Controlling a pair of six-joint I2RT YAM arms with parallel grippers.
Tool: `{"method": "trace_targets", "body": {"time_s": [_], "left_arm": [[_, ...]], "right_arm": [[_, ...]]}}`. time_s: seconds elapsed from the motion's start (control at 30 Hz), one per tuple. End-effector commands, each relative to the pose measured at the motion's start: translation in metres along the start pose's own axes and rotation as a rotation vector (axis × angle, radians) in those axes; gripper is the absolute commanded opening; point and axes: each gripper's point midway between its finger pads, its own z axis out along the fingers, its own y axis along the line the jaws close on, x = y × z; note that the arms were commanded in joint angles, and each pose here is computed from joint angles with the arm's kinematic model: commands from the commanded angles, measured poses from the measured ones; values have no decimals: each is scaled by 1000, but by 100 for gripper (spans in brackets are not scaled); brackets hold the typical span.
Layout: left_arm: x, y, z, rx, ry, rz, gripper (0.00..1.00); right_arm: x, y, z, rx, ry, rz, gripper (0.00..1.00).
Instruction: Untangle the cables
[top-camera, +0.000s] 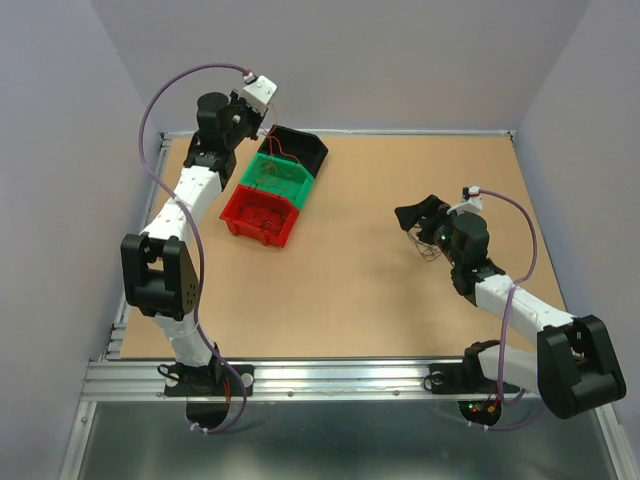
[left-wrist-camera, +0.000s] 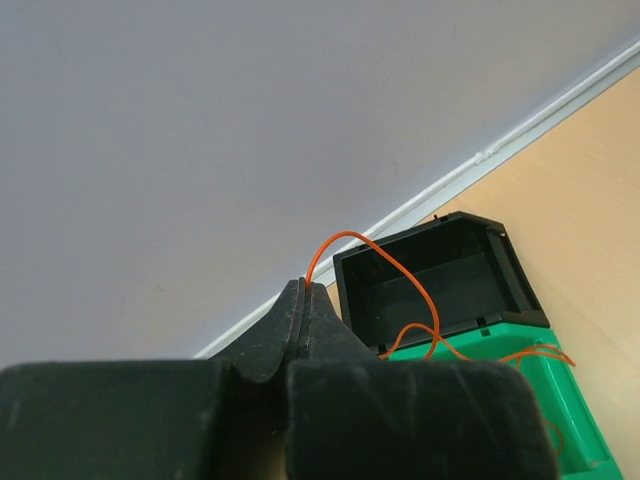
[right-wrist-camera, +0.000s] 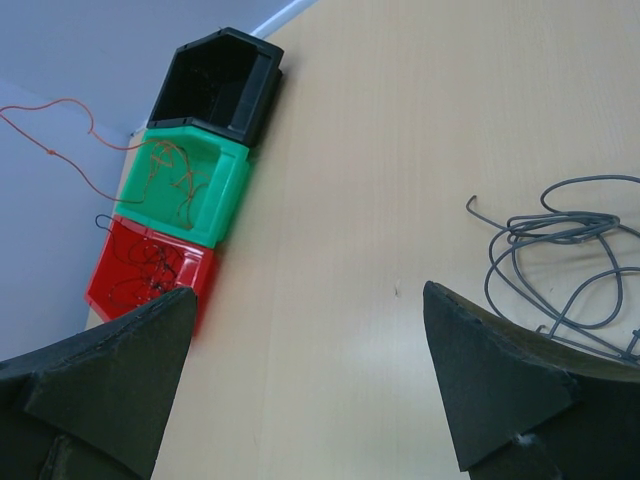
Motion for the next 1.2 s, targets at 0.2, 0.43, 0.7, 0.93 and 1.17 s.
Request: {"method": "trace_targets", "body": {"time_s": [0.2, 0.43, 0.7, 0.93, 1.17], "left_arm": [[59, -27, 8, 119, 123, 165, 0], [113, -58, 9, 179, 288, 337, 0], [173, -86, 12, 237, 600, 417, 0], [222, -96, 27, 258, 751, 374, 0], [250, -86, 25, 222, 824, 300, 0]], "right_arm": [[-4, 10, 1, -50, -22, 0, 100], [-3, 10, 2, -53, -17, 0, 100], [-1, 10, 3, -56, -8, 2, 100], [0, 10, 3, -57, -5, 5, 100], [2, 10, 4, -60, 4, 8, 100]]}}
